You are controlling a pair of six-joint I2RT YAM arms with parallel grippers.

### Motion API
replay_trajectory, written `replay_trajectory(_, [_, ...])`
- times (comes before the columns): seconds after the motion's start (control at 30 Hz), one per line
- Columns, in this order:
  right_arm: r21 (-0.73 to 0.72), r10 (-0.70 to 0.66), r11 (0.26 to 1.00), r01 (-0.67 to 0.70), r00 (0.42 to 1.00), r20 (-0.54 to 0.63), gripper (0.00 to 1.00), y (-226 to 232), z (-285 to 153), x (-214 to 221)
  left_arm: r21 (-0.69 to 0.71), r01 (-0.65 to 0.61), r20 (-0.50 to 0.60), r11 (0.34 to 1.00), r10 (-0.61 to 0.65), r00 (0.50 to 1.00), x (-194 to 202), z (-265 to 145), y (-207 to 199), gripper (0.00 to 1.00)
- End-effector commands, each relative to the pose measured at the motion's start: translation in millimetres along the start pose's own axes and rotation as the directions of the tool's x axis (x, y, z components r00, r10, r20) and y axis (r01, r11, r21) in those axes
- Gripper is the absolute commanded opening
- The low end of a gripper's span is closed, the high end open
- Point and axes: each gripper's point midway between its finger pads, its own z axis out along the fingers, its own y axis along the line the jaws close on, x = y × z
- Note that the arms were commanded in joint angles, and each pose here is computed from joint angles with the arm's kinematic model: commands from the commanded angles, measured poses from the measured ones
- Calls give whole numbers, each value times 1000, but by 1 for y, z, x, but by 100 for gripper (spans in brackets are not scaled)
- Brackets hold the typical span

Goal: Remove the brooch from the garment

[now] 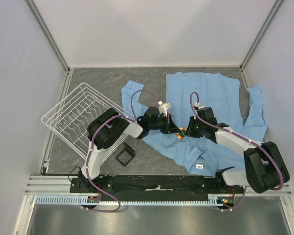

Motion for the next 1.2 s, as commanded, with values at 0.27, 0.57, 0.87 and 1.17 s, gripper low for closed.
replay_trajectory(0.27, [-41,-14,999,15,1000,24,10,7,8,-9,8,10,-38,1000,-9,999,9,6,2,2])
replay_trajectory(0.57, [23,6,1000,-5,1000,-16,0,-7,14,5,18,6,-39,1000,-5,999,9,6,0,2])
replay_trajectory(0.87, [37,-30,999,35,994,-109,0,-1,19,29,19,5,-42,1000,-4,999,10,6,0,2])
replay_trajectory(1.17, [-11,-57,998,56,994,-92,0,14,5,25,16,4,-45,1000,-3,999,10,6,1,2])
